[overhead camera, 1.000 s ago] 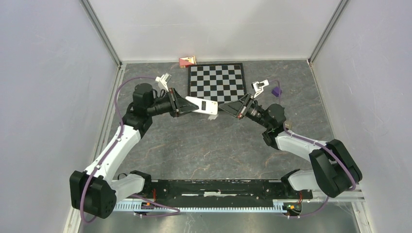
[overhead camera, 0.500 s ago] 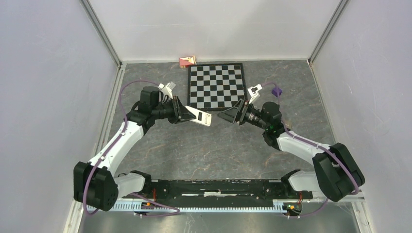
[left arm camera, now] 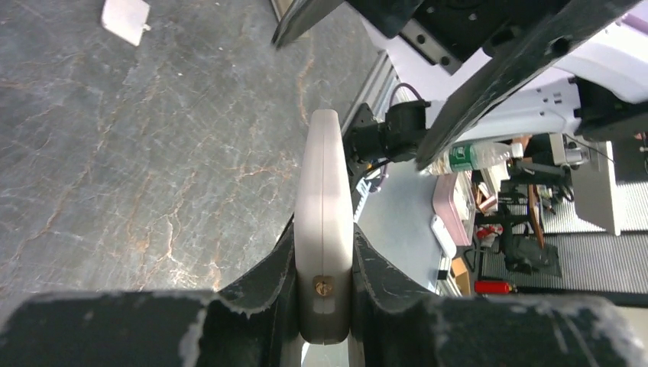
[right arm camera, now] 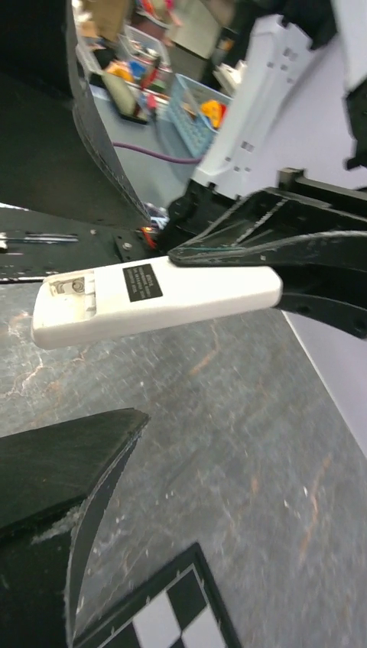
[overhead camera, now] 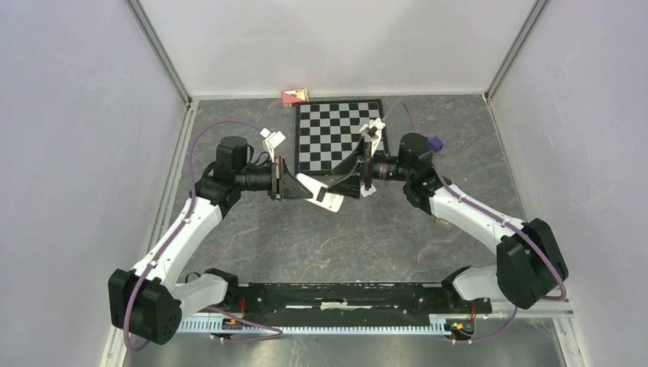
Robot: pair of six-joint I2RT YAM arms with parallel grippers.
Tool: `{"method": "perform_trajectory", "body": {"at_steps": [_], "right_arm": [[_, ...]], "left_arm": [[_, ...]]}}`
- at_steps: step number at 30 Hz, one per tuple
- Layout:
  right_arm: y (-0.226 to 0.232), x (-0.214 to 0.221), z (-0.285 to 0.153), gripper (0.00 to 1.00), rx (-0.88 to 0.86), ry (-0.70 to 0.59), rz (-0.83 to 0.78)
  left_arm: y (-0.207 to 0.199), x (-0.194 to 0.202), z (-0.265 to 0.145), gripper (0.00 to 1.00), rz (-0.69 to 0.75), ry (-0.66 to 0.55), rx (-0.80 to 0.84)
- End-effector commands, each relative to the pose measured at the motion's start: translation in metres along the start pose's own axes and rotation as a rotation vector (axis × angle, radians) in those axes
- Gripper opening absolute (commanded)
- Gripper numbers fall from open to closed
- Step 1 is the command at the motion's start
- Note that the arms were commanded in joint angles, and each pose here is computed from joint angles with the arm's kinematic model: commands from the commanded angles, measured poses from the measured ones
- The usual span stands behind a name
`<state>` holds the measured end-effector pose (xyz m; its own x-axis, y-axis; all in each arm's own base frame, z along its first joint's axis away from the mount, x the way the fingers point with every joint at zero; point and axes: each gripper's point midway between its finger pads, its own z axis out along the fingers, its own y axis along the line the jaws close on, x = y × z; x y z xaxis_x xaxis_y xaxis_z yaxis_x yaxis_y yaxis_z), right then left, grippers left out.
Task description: Load the batteries into the remote control
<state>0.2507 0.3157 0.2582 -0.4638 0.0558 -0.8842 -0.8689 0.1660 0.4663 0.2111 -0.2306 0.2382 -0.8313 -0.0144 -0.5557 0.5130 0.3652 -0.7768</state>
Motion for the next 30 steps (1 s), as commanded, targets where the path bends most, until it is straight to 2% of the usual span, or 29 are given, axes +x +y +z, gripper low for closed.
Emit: {"method": "perform_trajectory", "body": {"at_steps": [1, 3, 6, 9, 12, 14, 16, 19, 20, 22, 24, 28, 30], "right_arm": [[0.030, 0.016, 0.008, 0.87, -0.175, 0.112, -0.075], [0.036, 0.021, 0.011, 0.79, -0.195, 0.139, -0.078], [0.040, 0.026, 0.014, 0.62, -0.213, 0.169, -0.057], [0.049, 0.026, 0.014, 0.36, -0.267, 0.163, -0.006], [0.068, 0.016, 0.009, 0.09, -0.339, 0.099, 0.043], [0.086, 0.004, 0.003, 0.00, -0.407, 0.027, 0.062], [0.102, -0.008, -0.004, 0.00, -0.477, -0.035, 0.088], [0.124, -0.020, -0.016, 0.00, -0.593, -0.092, 0.147], [0.130, -0.024, -0.021, 0.00, -0.633, -0.112, 0.133], [0.132, -0.024, -0.022, 0.00, -0.662, -0.105, 0.164], [0.126, -0.022, -0.017, 0.00, -0.646, -0.097, 0.171], [0.108, -0.014, -0.004, 0.00, -0.555, -0.052, 0.169], [0.095, -0.009, 0.004, 0.00, -0.490, -0.021, 0.160]], "left_arm": [[-0.042, -0.006, -0.012, 0.02, 0.176, -0.002, 0.146], [-0.047, -0.005, -0.014, 0.02, 0.195, -0.001, 0.165], [-0.053, -0.003, -0.017, 0.02, 0.209, 0.007, 0.193], [-0.058, -0.001, -0.019, 0.02, 0.220, 0.015, 0.218], [-0.061, -0.002, -0.020, 0.03, 0.227, 0.011, 0.228], [-0.064, -0.008, -0.020, 0.25, 0.210, -0.010, 0.226], [-0.068, -0.017, -0.019, 0.48, 0.181, -0.053, 0.226], [-0.079, -0.032, -0.018, 0.71, 0.106, -0.135, 0.272], [-0.081, -0.036, -0.018, 0.73, 0.092, -0.167, 0.290], [-0.083, -0.038, -0.018, 0.72, 0.052, -0.187, 0.320], [-0.077, -0.037, -0.015, 0.64, 0.018, -0.184, 0.307], [-0.064, -0.033, -0.011, 0.43, -0.008, -0.155, 0.248], [-0.061, -0.030, -0.010, 0.27, -0.011, -0.138, 0.229]]}}
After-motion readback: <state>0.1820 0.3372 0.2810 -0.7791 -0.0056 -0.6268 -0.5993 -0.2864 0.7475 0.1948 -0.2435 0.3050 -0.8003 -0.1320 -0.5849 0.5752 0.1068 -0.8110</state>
